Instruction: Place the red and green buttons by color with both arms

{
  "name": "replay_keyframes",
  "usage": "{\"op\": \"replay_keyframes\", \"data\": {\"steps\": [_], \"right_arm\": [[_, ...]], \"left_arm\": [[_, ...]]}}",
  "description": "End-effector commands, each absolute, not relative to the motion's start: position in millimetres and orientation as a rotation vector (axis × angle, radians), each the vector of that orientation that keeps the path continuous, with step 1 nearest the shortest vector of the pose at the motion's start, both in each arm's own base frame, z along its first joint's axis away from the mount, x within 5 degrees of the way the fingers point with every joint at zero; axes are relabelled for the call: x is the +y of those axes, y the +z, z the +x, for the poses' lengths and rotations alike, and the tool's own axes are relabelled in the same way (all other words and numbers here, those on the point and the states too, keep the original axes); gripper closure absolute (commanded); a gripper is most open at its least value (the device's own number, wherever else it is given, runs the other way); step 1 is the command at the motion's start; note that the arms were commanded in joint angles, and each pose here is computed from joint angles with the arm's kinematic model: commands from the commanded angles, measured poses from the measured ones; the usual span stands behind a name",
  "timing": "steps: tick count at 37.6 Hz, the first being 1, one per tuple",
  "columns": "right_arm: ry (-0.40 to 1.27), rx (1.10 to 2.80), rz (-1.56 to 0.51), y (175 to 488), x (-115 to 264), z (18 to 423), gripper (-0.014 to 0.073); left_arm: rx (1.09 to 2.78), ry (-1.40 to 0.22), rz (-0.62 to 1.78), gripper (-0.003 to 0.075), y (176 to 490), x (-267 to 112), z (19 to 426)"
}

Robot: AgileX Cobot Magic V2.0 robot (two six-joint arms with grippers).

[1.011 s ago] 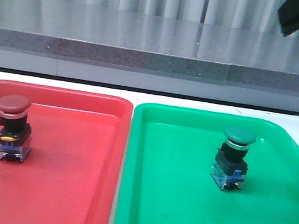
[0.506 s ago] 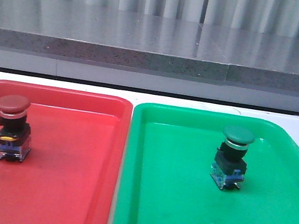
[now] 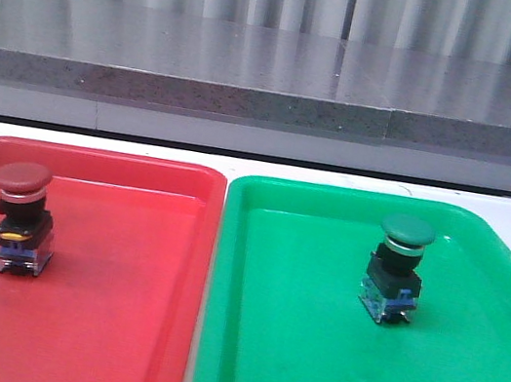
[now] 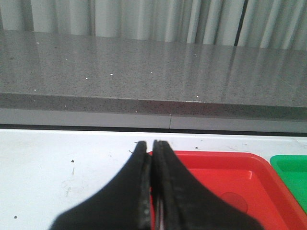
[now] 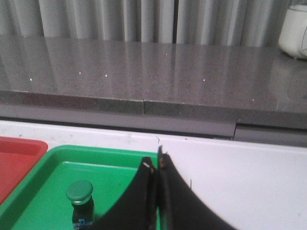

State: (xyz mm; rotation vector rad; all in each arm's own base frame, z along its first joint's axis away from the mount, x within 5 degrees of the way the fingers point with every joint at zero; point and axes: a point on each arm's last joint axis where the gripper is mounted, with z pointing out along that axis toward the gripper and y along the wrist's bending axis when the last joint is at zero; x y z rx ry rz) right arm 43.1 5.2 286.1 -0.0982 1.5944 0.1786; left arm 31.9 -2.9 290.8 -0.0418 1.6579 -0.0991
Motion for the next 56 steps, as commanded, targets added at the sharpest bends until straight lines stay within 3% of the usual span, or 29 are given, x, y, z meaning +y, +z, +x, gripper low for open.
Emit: {"op": "replay_keyframes", "data": {"steps": [1,49,56], "right_arm": [[0.177,1.469,-0.098,301,4,36,0.0664],[0.177,1.467,-0.097,301,4,35,0.0664],[0.177,1.467,-0.097,301,4,35,0.0664]], "left_arm": [[1.569,-0.116,-0.053,0.0740,305,-3,31],[1.568,-0.115,-0.053,0.0740,305,-3,31],[1.514,-0.114,-0.055,0.0740,288,-3,30]]}}
